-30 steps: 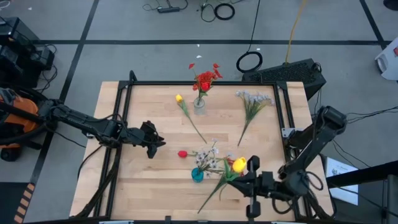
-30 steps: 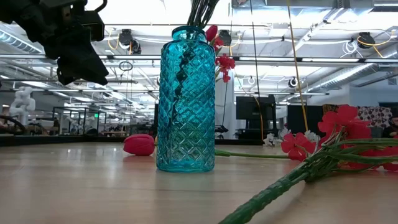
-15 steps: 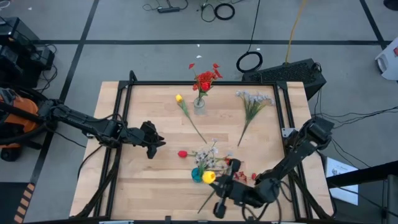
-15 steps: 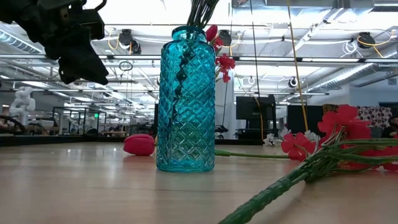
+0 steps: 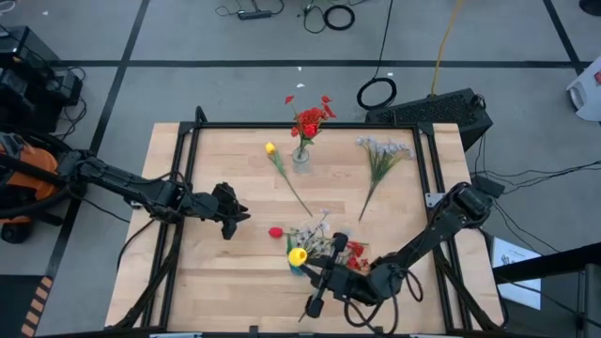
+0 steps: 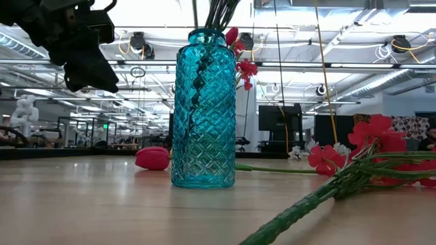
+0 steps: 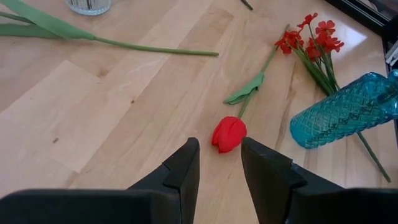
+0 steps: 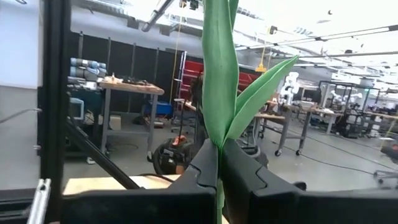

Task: Sort flowers into vase by color
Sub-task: Put the bottom yellow flower into the blue vase

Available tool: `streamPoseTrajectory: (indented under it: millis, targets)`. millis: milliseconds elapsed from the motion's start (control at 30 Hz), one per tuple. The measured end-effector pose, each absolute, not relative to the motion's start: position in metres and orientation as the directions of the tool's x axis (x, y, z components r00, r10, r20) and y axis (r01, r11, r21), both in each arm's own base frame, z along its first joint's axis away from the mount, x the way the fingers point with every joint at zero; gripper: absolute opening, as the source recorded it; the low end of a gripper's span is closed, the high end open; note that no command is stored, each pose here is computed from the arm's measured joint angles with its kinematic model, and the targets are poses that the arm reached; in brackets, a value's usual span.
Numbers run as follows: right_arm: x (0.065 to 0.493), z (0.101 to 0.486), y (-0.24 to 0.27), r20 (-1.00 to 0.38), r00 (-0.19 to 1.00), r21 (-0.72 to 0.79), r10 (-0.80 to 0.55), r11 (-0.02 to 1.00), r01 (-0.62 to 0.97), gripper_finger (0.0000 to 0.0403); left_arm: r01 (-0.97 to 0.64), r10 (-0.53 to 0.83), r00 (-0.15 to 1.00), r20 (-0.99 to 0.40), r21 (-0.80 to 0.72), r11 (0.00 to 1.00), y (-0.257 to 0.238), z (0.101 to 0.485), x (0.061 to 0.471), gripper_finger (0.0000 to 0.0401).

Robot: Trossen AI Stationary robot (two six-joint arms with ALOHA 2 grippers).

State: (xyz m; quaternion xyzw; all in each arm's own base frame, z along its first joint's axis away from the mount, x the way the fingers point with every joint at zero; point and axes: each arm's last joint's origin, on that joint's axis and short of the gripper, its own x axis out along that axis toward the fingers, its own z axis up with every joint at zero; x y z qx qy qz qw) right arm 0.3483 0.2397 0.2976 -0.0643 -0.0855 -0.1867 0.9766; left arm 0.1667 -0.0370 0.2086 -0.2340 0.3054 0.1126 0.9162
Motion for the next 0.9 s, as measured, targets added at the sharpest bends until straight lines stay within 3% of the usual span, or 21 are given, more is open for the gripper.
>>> streamPoseTrajectory:
  millis: [367, 600, 900]
  targets:
    - [0.35, 0.288, 0.24, 0.131, 0.89, -0.079, -0.436, 0.891, 0.448, 0.0, -0.331, 0.055, 0.781, -0.623, -0.338, 0.881, -0.037, 0.208, 0.166, 0.0123]
    - [0.359, 0.264, 0.232, 0.002, 0.894, -0.033, -0.448, 0.893, 0.448, 0.0, -0.321, 0.056, 0.782, -0.621, -0.324, 0.89, -0.037, 0.208, 0.166, 0.0123]
    - [0.36, 0.259, 0.23, -0.027, 0.891, 0.053, -0.454, 0.889, 0.455, 0.0029, -0.321, 0.057, 0.783, -0.62, -0.323, 0.89, -0.037, 0.208, 0.166, 0.0123]
